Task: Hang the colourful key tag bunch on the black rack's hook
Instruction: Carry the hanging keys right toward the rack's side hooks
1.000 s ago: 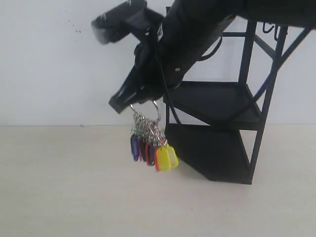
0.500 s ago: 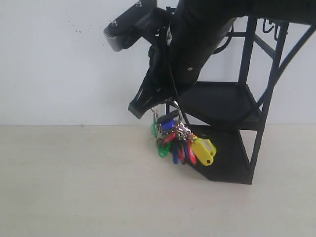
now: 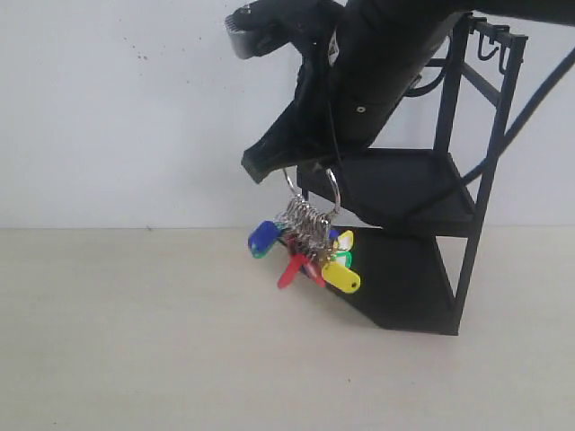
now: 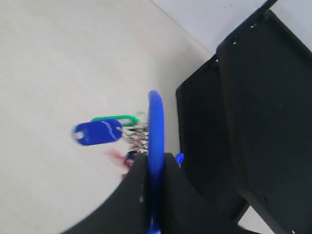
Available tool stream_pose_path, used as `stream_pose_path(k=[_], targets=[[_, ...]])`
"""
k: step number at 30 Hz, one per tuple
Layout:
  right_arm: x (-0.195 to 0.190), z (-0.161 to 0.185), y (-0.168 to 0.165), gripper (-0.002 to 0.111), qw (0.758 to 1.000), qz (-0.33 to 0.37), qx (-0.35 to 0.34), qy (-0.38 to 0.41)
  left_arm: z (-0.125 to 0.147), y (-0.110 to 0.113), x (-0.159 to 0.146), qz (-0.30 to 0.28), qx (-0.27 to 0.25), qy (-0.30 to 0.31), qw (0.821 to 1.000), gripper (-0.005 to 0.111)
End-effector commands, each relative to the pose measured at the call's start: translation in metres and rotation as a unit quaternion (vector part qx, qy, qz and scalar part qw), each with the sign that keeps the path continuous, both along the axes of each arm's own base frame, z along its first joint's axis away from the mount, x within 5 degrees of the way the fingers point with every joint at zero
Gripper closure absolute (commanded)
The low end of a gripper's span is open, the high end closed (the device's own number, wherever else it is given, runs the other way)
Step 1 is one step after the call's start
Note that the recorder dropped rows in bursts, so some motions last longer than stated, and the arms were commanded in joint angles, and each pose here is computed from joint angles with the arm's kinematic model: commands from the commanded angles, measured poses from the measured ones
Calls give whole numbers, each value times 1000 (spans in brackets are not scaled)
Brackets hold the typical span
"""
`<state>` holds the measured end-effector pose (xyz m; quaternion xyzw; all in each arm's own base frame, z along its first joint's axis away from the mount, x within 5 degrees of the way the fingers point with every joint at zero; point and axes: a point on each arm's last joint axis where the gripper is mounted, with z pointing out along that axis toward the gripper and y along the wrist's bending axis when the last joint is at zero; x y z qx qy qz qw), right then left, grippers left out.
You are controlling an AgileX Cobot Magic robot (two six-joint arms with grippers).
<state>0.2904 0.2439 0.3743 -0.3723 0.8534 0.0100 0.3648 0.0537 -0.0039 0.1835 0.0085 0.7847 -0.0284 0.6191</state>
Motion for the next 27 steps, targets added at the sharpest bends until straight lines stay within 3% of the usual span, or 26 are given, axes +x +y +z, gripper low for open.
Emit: stream_pose_path(k=[1, 2, 5, 13, 27], targets=[[-2, 8, -8, 108, 1000, -22, 2, -2, 2, 0, 0, 2, -4, -5, 1000, 102], [-1, 9, -11, 108, 999, -47, 20, 4, 2, 0, 0, 2, -4, -5, 1000, 102], [-7, 5, -10, 108, 999, 13, -13, 30, 2, 0, 0, 2, -4, -5, 1000, 102], [-21, 17, -33, 108, 1000, -23, -1, -1, 2, 0, 0, 2, -4, -5, 1000, 102], [-112, 37, -147, 108, 974, -188, 47, -117, 2, 0, 0, 2, -4, -5, 1000, 102]])
